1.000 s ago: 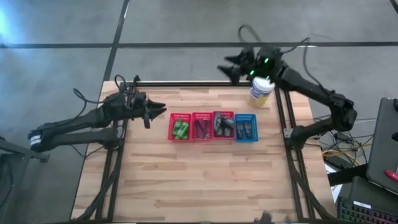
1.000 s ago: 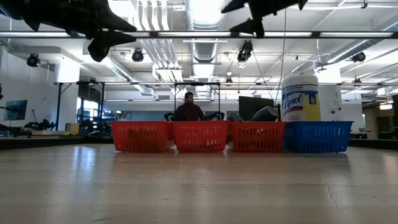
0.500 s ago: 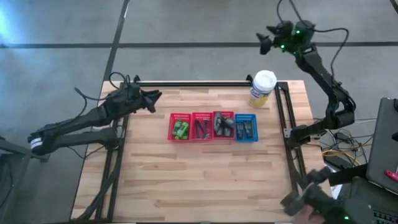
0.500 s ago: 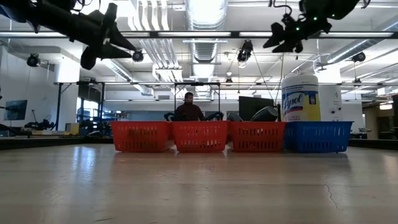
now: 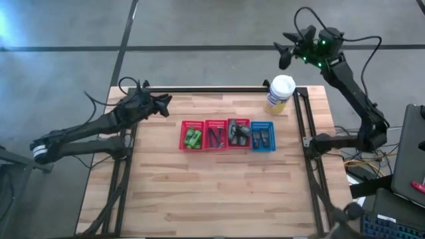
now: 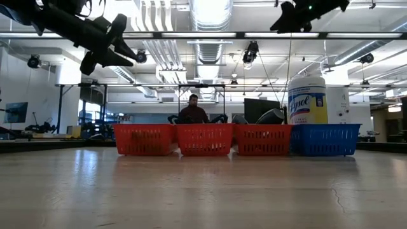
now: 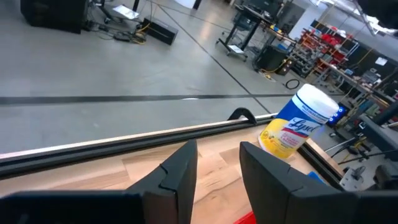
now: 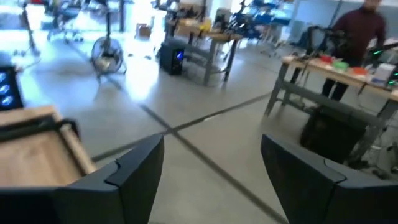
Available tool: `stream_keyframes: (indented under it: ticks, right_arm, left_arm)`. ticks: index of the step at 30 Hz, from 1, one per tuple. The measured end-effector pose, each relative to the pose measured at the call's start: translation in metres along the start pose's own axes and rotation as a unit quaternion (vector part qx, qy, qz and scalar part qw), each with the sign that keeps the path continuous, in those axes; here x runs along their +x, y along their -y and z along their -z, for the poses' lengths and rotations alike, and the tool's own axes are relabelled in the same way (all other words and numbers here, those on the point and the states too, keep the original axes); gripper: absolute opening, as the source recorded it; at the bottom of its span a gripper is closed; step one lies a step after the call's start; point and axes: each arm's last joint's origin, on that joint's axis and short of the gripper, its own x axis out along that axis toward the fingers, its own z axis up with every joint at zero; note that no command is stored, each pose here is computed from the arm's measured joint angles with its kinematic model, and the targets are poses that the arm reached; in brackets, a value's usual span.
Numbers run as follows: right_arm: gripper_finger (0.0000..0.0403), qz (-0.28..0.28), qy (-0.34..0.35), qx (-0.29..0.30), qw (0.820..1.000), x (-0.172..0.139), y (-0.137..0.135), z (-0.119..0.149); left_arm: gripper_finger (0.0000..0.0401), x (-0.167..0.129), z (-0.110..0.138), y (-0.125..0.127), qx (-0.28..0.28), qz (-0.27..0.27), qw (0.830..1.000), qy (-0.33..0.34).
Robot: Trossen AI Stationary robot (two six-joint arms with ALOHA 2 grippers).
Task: Pick & Place Travel size toiletries
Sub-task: Return to Home Position
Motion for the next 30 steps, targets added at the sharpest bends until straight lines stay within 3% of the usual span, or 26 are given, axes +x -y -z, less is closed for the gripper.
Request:
stream_keyframes:
  ticks: [8, 20, 24, 30]
  right_arm:
    - [0.0242, -0.046, -0.023, 0.020, 0.998, -0.050, -0.039, -0.002]
    - [0.0223, 0.129, 0.024, 0.065, 0.989, -0.151, -0.067, 0.050]
    - [0.0220, 0.242, 0.009, 0.081, 0.967, -0.162, -0.068, 0.084]
    - [0.0224, 0.306, -0.008, 0.128, 0.943, -0.155, -0.072, 0.139]
  left_arm:
    - [0.0126, 0.000, 0.000, 0.000, 0.016, 0.003, 1.000, -0.003]
    - [0.0124, 0.001, 0.001, 0.000, 0.048, 0.009, 0.999, -0.007]
    - [0.0124, 0.001, 0.001, 0.001, 0.059, 0.018, 0.998, -0.012]
    - [0.0122, 0.001, 0.001, 0.001, 0.063, 0.023, 0.998, -0.014]
